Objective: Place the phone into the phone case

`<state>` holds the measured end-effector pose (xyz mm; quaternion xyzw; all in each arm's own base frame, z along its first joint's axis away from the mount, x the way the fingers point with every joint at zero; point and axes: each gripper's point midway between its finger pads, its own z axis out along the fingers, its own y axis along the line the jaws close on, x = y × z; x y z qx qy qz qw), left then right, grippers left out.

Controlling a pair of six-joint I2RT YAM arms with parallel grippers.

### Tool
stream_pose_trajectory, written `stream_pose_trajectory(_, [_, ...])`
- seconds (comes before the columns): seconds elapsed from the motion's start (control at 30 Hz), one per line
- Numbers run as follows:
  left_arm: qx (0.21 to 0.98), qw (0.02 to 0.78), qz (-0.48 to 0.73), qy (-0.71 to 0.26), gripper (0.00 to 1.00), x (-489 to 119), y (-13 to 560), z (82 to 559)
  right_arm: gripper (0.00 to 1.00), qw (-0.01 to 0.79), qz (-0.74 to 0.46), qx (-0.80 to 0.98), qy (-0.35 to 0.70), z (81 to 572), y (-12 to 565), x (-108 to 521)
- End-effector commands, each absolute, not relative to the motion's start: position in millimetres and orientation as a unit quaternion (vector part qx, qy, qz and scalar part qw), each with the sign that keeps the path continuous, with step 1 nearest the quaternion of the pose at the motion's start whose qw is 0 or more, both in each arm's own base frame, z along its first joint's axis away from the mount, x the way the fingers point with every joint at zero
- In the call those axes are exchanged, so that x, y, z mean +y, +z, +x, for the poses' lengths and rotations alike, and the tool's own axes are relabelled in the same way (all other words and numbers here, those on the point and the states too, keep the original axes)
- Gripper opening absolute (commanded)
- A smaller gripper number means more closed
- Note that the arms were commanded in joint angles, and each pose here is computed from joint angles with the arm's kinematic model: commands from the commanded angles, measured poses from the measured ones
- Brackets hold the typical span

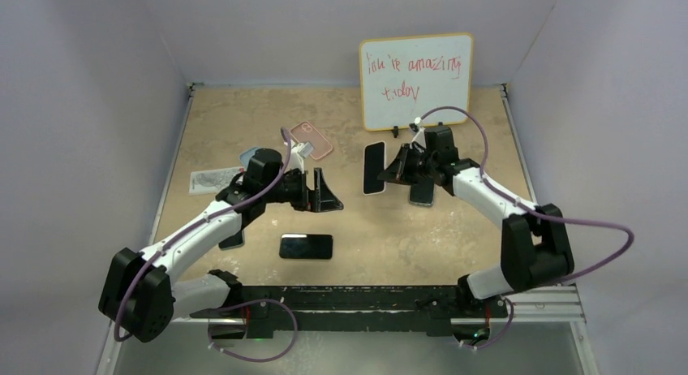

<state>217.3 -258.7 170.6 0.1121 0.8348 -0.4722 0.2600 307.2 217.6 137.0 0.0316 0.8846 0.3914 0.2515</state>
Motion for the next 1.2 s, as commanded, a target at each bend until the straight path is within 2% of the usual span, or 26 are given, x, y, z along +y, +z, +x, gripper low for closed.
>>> stream_pose_trajectory(0.0, [0.839, 0.240, 0.130, -0.471, 0.89, -259.2, 162.4, 211.7, 0.00, 0.241, 0.002, 0.884, 0.401, 321.4, 138.4, 214.7])
stream_pose_trajectory(0.37, [0.879, 0.206, 0.077, -0.424, 0.88, -247.4, 136.7, 213.0, 0.01, 0.183, 0.045, 0.926, 0.327, 336.3, 67.9, 186.9])
stream_pose_trajectory(0.63, [0.888, 0.201, 0.057, -0.410, 0.88, -239.2, 124.8, 206.1, 0.32, 0.186, 0.061, 0.945, 0.261, 342.9, 54.3, 166.3])
stream_pose_trajectory(0.8, [0.888, 0.203, 0.060, -0.409, 0.88, -238.5, 124.6, 205.6, 0.40, 0.200, 0.057, 0.943, 0.260, 347.6, 67.1, 165.5])
stream_pose_trajectory(1.07, [0.884, 0.222, 0.069, -0.405, 0.88, -239.3, 141.3, 213.5, 0.60, 0.217, 0.055, 0.933, 0.281, 339.6, 93.1, 168.7])
stream_pose_trajectory(1.17, [0.895, 0.246, 0.073, -0.365, 0.87, -229.9, 143.1, 225.4, 0.74, 0.229, 0.056, 0.926, 0.296, 336.8, 104.8, 171.4])
